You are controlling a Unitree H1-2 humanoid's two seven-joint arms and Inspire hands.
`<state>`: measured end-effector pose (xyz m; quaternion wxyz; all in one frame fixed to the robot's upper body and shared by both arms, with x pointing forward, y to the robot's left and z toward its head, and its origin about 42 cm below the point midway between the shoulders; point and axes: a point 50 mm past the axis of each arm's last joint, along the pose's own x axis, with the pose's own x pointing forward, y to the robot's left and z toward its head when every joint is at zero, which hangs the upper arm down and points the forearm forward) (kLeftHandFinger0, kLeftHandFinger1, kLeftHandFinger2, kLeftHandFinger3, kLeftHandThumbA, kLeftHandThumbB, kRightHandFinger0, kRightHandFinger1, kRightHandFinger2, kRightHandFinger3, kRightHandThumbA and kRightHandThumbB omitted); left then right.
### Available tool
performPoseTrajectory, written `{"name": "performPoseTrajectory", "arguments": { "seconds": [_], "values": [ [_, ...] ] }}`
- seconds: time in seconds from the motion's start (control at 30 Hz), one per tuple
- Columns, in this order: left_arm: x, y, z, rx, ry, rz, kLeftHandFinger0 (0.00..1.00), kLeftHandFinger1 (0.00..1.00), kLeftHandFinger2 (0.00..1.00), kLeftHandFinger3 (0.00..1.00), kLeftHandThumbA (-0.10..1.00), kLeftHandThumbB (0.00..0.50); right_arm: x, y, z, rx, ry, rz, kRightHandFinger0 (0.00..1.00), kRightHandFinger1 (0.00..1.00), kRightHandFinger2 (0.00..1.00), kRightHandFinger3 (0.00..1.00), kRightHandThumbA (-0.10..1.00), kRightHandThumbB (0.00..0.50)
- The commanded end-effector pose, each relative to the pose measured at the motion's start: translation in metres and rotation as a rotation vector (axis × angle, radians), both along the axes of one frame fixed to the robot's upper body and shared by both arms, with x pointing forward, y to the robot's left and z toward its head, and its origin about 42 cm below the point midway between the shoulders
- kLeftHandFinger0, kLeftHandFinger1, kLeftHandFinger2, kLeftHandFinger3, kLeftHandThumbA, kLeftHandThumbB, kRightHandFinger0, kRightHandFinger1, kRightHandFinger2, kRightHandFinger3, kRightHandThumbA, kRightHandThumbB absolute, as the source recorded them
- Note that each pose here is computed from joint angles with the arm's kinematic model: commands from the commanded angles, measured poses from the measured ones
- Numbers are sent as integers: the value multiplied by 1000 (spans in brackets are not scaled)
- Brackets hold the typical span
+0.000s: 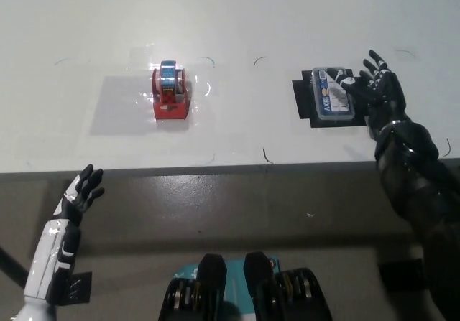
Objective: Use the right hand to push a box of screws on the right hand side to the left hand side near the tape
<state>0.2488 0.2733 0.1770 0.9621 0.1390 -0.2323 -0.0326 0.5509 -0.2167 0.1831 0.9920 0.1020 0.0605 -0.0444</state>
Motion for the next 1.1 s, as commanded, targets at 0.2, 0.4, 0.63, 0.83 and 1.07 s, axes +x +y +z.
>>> {"name": "performPoseTrajectory", "arguments": {
  "seconds": [0.2, 0.4, 0.63, 0.83, 1.07],
  "values": [
    [1, 1, 14, 0, -63, -23, 1000, 1000, 1000, 1000, 1000, 59, 2, 56, 9, 41, -25, 106, 1000, 1000, 1000, 1000, 1000, 202],
    [1, 0, 16, -5, -66, -23, 1000, 1000, 1000, 1000, 1000, 58, 0, 77, 10, 167, -33, 71, 1000, 1000, 1000, 1000, 1000, 209],
    [3, 0, 18, -3, -75, -23, 1000, 1000, 1000, 1000, 1000, 51, -2, 104, 17, 325, -54, 71, 1000, 1000, 1000, 1000, 1000, 221],
    [3, 0, 19, -3, -80, -25, 1000, 1000, 1000, 1000, 1000, 49, -5, 118, 18, 384, -68, 73, 1000, 1000, 1000, 1000, 1000, 220],
    [4, 1, 20, 1, -82, -24, 1000, 1000, 1000, 1000, 1000, 54, -9, 131, 16, 388, -79, 111, 1000, 1000, 1000, 1000, 1000, 221]
  ]
}}
